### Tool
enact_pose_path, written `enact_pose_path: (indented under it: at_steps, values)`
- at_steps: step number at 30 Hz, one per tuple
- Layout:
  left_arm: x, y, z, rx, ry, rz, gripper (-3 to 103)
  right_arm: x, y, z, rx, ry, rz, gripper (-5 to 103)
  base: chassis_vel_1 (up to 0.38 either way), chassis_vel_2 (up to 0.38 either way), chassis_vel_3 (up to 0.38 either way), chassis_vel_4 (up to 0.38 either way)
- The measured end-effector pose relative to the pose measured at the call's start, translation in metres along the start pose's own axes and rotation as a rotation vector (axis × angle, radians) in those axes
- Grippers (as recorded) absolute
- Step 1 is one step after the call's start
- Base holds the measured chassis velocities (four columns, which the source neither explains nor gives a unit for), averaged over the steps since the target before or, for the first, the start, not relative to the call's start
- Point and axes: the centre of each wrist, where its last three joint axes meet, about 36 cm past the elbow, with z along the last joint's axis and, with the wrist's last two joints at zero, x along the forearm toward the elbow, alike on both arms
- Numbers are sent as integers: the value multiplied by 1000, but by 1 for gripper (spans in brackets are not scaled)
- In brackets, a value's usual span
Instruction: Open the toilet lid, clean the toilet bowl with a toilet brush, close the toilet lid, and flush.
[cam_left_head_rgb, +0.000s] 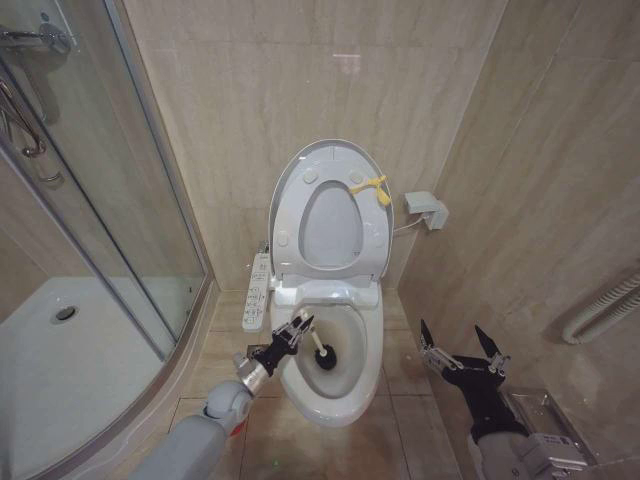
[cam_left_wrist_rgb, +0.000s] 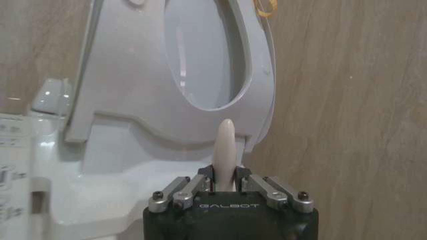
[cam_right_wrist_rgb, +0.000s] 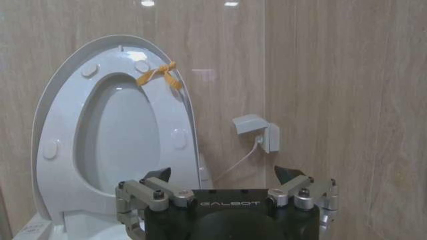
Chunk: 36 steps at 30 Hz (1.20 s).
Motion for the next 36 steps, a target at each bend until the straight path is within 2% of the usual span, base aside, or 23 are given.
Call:
enact_pose_path:
  at_steps: [3,6,8,9,11,12,13,16,18,21,22,25,29,34,36]
  values:
    - [23,4,1,-20,31,-11,20,0,0,0,0,0,0,100,0,0,0,0]
    - [33,4,3,-12,39,-31,20,0,0,0,0,0,0,100,0,0,0,0]
    - [35,-2,5,59,22,-78,20,0,0,0,0,0,0,100,0,0,0,0]
    - [35,-2,5,59,22,-78,20,0,0,0,0,0,0,100,0,0,0,0]
    - [24,-14,0,166,-13,-127,20,0,0,0,0,0,0,100,0,0,0,0]
    - [19,-18,-1,197,-18,-136,20,0,0,0,0,0,0,100,0,0,0,0]
    - [19,-18,-1,197,-18,-136,20,0,0,0,0,0,0,100,0,0,0,0]
    - [7,-30,-4,292,-27,-161,20,0,0,0,0,0,0,100,0,0,0,0]
    - [4,-32,-3,310,-28,-164,20,0,0,0,0,0,0,100,0,0,0,0]
    - [-9,-42,-1,379,-57,-186,20,0,0,0,0,0,0,100,0,0,0,0]
    - [-9,-42,-1,379,-57,-186,20,0,0,0,0,0,0,100,0,0,0,0]
    - [-31,-45,-8,414,-113,-203,20,0,0,0,0,0,0,100,0,0,0,0]
    - [-50,-39,-15,423,-161,-219,20,0,0,0,0,0,0,100,0,0,0,0]
    - [-64,-33,-16,414,-197,-229,20,0,0,0,0,0,0,100,0,0,0,0]
    - [-65,-26,-8,360,-188,-225,20,0,0,0,0,0,0,100,0,0,0,0]
